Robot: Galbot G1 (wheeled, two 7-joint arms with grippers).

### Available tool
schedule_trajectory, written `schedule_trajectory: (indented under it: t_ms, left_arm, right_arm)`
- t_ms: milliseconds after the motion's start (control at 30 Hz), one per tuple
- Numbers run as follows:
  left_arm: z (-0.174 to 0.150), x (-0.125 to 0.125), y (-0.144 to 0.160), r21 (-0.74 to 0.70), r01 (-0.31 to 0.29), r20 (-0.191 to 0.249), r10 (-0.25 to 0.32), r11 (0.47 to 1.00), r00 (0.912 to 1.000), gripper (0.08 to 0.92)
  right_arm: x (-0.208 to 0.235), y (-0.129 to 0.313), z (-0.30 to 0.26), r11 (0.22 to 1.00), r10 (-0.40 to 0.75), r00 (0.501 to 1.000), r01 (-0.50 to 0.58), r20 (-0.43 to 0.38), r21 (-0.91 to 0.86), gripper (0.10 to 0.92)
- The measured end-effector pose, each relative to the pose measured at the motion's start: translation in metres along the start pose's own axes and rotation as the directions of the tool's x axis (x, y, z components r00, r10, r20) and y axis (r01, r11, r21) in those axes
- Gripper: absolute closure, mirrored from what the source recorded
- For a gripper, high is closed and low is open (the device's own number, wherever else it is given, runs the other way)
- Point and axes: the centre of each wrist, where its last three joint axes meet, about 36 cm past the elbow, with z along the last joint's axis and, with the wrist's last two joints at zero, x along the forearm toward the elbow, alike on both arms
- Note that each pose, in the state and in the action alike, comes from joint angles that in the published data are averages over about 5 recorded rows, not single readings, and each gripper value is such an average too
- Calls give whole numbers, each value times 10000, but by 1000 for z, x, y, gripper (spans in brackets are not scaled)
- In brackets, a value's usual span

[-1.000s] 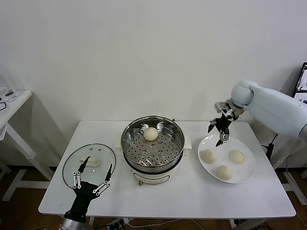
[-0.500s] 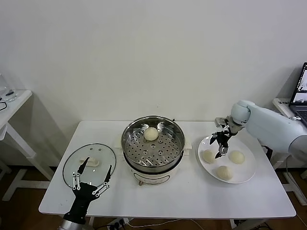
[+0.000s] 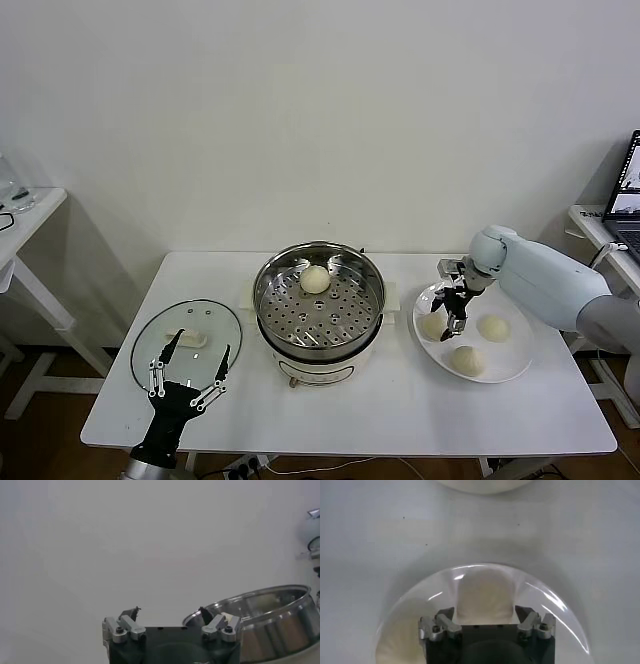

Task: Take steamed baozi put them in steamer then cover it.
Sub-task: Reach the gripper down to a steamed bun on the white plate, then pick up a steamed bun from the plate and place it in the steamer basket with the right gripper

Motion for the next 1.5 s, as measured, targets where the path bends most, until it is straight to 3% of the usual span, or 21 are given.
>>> schedule_trajectory:
  t_ms: [133, 267, 500, 767, 967, 1167, 1500]
  left_arm:
    - [0, 0, 1, -23, 26, 7, -26, 10000, 10000, 177]
    - [-2, 1, 2, -48, 54, 29, -54, 10000, 10000, 177]
    - [-4, -1, 1, -30, 23, 104, -22, 10000, 9999, 177]
    - [-5, -4, -2, 33, -93, 245, 92, 10000, 9997, 177]
    - [-6, -7, -6, 124, -154, 375, 150, 9998, 9992, 177]
    - [-6, -9, -7, 157, -204, 490, 196, 9997, 9986, 177]
    - [-5, -13, -9, 193, -225, 581, 213, 9996, 9981, 177]
  right_arm:
    - [1, 0, 0, 10000, 26, 10000, -26, -14, 35, 369]
    - [12, -2, -1, 9999, 77, 10000, -76, -55, 132, 372]
    - [66, -15, -23, 9973, 157, 9998, -150, -85, 725, 362]
    - [162, -29, -107, 9767, 300, 9995, -310, 78, 2124, 364]
    - [208, -27, -188, 9517, 239, 9993, -318, 297, 3053, 369]
    - [212, -20, -262, 9279, -116, 9997, 35, 195, 3728, 369]
    - [167, -8, -352, 9017, -501, 9984, 572, -278, 4286, 369]
